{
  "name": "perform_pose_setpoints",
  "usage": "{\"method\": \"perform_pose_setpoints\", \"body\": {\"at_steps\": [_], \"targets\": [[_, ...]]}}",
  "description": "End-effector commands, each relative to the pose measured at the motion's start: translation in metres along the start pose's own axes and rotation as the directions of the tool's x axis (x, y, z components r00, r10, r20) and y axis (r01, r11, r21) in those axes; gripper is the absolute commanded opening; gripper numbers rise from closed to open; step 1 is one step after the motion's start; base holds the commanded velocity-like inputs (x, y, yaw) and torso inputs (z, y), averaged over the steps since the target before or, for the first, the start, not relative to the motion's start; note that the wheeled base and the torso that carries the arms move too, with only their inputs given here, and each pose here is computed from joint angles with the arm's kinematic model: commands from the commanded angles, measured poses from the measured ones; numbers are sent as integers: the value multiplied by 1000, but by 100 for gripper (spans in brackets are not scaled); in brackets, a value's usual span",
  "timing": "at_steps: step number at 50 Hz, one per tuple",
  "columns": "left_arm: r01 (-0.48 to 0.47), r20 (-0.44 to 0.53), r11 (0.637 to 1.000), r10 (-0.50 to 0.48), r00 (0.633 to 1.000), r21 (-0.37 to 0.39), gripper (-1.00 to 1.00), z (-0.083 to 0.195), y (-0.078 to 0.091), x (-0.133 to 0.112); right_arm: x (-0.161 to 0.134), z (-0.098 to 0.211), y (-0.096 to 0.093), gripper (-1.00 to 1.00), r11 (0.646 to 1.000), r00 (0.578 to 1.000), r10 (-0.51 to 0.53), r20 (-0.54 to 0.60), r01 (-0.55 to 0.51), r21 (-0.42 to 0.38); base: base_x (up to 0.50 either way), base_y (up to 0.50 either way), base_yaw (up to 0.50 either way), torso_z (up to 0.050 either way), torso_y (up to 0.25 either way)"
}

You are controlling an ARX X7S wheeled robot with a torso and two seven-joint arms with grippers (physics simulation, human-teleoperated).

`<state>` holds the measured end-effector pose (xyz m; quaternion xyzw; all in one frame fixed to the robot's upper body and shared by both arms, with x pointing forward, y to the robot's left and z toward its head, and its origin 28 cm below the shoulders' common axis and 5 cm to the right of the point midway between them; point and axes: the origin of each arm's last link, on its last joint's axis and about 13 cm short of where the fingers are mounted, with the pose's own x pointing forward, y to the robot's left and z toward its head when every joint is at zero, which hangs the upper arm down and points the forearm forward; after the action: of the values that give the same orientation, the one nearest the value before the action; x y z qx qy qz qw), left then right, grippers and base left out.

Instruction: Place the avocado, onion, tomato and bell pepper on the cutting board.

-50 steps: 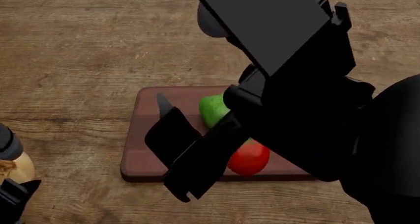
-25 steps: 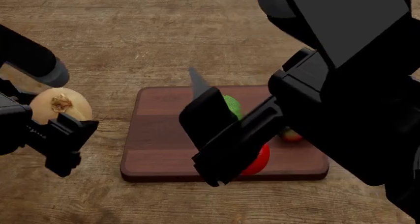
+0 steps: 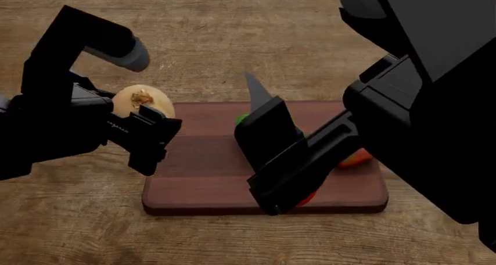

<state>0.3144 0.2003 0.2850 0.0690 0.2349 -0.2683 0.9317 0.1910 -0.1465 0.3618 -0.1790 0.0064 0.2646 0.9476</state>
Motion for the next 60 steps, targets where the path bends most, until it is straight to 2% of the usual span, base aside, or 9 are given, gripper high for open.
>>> {"method": "perform_pose_setpoints", "body": {"at_steps": [1,17,18,34,46,53,58,59,60], "targets": [[16,10,997,-16,1000,-74,-100,0,-1,25,0,0,0,100,1000,1000,-5,-1,5,3,0,0,0,0,0],[36,-6,992,-37,999,-122,-100,-10,-1,51,1,1,1,100,1000,1000,-6,-2,6,0,0,0,0,0,0],[48,-3,988,-49,999,-148,-100,-10,0,52,1,0,1,100,1000,1000,-7,-3,7,2,0,0,0,0,0],[61,3,976,-62,998,-210,-100,-23,1,80,1,0,0,100,1000,1000,-15,-17,15,-12,0,0,0,0,1],[80,6,965,-81,997,-248,-100,-34,-6,92,0,3,1,100,1000,1000,-16,-18,16,-15,0,0,0,0,0],[69,-6,969,-73,997,-237,-100,-41,-8,94,1,3,1,100,1000,1000,-12,-18,11,-15,0,0,0,0,0],[46,9,979,-46,999,-197,-100,-36,-8,89,3,3,1,100,1000,1000,-7,-14,7,-13,0,0,0,0,2],[41,15,981,-39,999,-188,100,-35,-7,88,3,3,1,100,1000,1000,-8,-15,7,-17,0,0,0,0,0],[42,14,980,-40,999,-194,100,-35,-7,87,3,3,1,100,1000,1000,-7,-11,7,-14,0,0,0,0,0]]}}
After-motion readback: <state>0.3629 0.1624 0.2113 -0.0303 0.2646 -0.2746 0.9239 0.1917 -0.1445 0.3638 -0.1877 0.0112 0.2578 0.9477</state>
